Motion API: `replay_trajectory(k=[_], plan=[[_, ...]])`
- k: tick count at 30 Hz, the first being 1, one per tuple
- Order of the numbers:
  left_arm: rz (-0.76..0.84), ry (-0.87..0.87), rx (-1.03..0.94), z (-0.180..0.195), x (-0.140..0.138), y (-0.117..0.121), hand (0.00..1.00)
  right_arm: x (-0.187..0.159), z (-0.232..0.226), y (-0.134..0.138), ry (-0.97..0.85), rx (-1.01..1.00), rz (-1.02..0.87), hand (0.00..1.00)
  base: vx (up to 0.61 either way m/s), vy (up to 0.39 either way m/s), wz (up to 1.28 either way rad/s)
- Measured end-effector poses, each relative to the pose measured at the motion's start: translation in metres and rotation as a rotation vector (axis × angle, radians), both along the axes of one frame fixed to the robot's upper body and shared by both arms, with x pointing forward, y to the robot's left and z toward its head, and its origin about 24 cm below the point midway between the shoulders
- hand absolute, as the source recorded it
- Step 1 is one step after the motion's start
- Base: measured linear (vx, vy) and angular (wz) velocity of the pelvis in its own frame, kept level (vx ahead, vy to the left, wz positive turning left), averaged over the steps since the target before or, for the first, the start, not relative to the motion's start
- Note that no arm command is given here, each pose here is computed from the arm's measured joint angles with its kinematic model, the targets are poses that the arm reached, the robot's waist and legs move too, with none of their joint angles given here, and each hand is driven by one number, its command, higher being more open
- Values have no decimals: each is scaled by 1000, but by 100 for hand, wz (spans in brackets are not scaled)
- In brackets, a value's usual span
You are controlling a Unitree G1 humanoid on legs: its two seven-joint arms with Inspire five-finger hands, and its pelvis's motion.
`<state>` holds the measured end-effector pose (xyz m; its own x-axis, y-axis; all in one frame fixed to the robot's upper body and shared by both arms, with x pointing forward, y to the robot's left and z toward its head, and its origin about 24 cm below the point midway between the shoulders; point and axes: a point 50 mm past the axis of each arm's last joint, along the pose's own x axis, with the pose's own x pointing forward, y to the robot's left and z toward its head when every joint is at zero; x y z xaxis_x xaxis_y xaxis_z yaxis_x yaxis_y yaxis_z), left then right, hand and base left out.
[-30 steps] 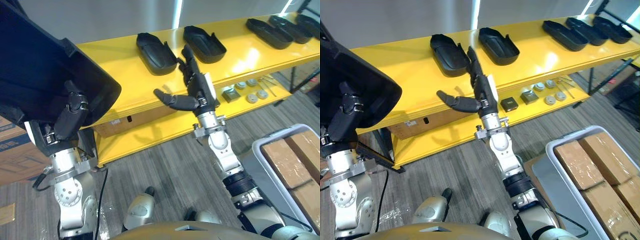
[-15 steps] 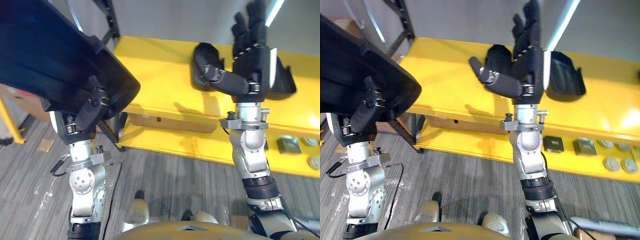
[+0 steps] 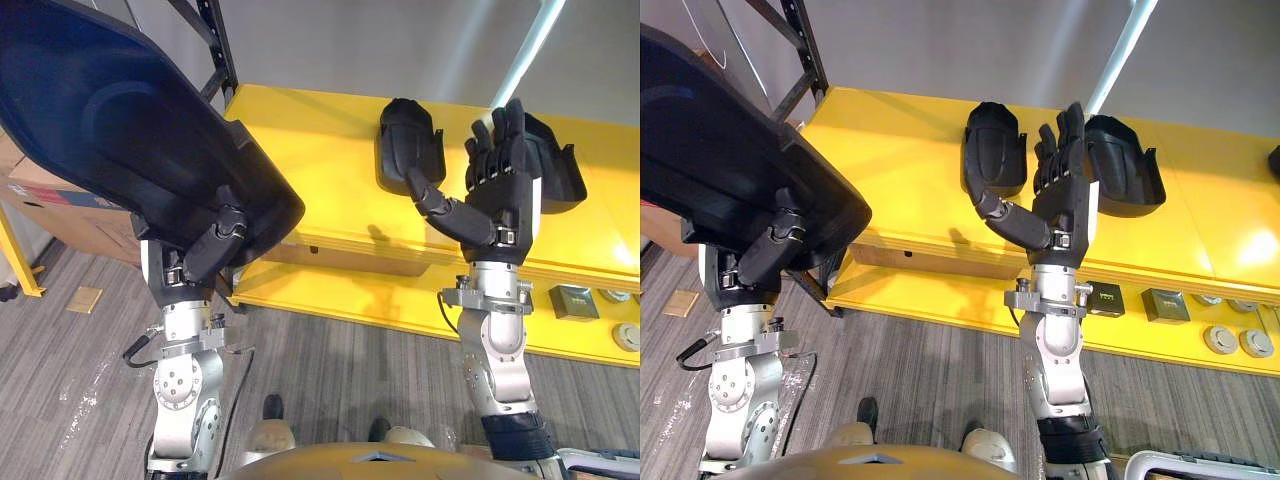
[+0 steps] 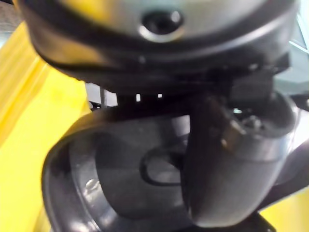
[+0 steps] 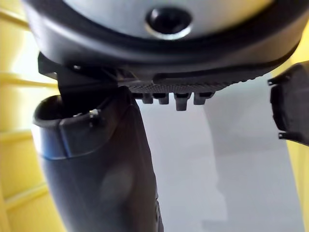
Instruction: Walk over and take three plastic housings, then place them on the shelf
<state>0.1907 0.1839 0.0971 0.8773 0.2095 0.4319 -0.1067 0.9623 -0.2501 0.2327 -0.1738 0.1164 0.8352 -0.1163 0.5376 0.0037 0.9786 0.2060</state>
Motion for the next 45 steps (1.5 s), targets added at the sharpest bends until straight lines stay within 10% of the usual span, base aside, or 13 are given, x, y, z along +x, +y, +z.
replay_trajectory(k=[13,22,31,45], plan=[[-94,15,155,-7,13,-25,0,9,14,7,-57,29,53,100,-64,216,16],[-87,124,261,-15,8,12,0,-9,-15,20,45,134,5,100,45,316,-15],[-287,140,312,-15,22,-31,0,-5,-8,-3,39,25,-79,100,45,-23,15],[-197,141,454,21,92,-3,0,-23,-41,-25,254,-38,-13,100,-56,0,-32]])
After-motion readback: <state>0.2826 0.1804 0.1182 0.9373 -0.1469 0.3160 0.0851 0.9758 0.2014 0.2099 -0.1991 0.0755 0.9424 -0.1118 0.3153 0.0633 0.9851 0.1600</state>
